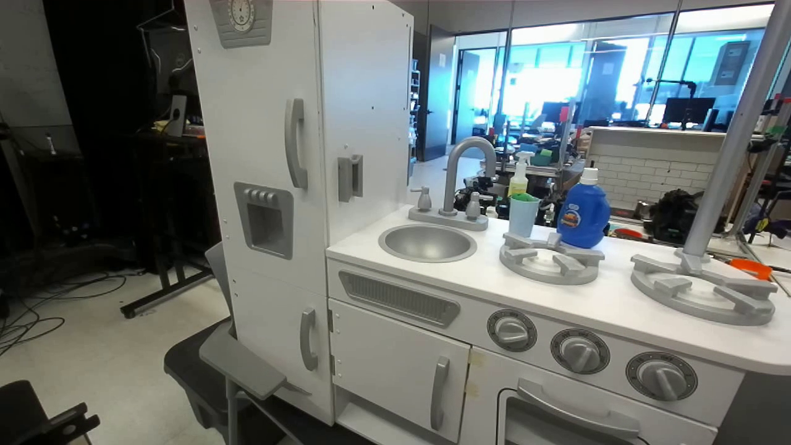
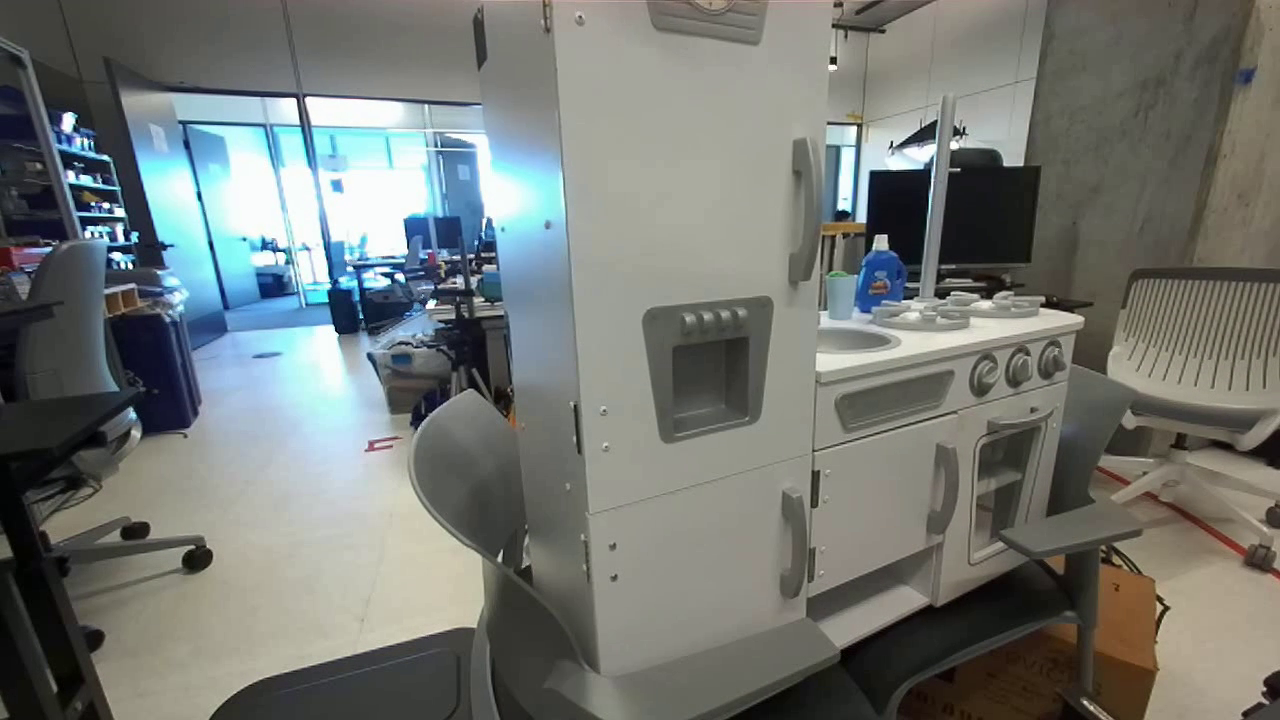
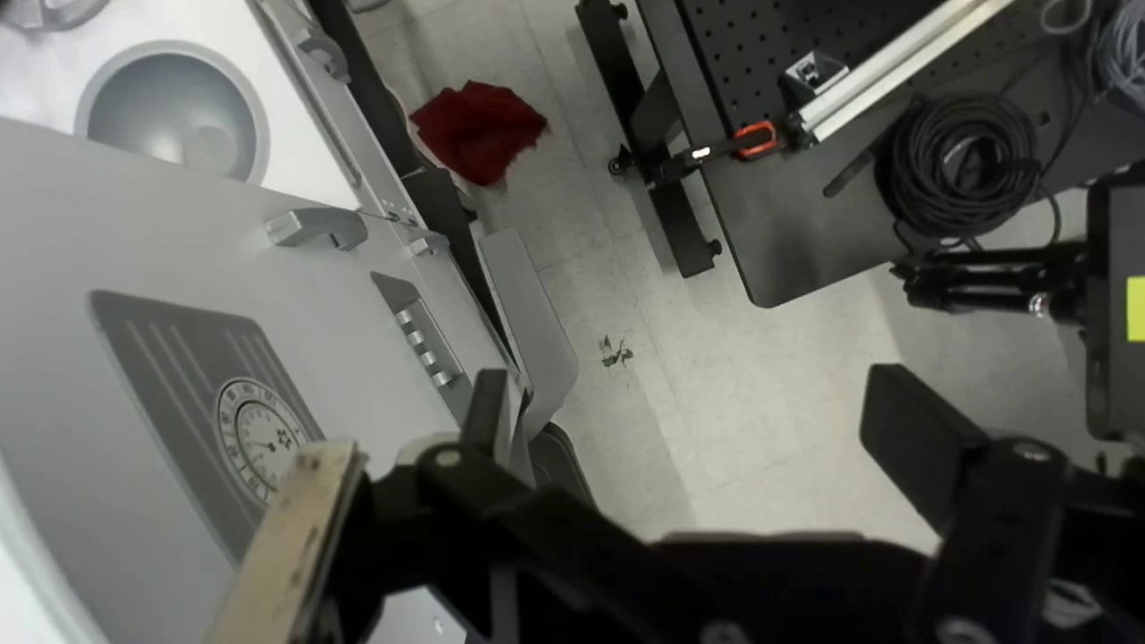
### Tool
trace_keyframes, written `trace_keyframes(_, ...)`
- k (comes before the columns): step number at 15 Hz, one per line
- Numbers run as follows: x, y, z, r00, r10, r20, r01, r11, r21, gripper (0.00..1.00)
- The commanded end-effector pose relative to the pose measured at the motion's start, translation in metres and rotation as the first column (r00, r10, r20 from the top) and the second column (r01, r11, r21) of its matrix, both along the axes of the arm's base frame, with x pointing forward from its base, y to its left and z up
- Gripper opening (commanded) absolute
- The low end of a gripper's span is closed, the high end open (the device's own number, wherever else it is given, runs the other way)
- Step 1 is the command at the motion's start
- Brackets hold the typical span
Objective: Put the black bottle and the sponge on the top shelf then close the door
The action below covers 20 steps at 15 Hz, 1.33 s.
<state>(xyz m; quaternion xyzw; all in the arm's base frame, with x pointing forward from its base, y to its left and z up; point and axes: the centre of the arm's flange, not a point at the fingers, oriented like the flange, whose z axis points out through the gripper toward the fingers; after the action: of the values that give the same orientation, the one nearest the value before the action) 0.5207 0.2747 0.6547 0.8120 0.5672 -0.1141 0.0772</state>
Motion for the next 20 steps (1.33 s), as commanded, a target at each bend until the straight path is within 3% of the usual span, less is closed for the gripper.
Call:
trace_keyframes(1, -0.054, -0.032, -0.048, 0.981, -0.181, 0.072, 0.177, 0.983, 0.049, 1.00)
trace_keyframes(3, -0.057, -0.039, -0.056, 0.959, -0.261, 0.115, 0.254, 0.965, 0.071, 1.00)
trace_keyframes(7, -0.070, -0.052, -0.075, 0.933, -0.314, 0.175, 0.307, 0.950, 0.063, 1.00)
trace_keyframes(20, -0.181, -0.124, -0.183, 0.917, -0.351, 0.187, 0.352, 0.936, 0.032, 1.00)
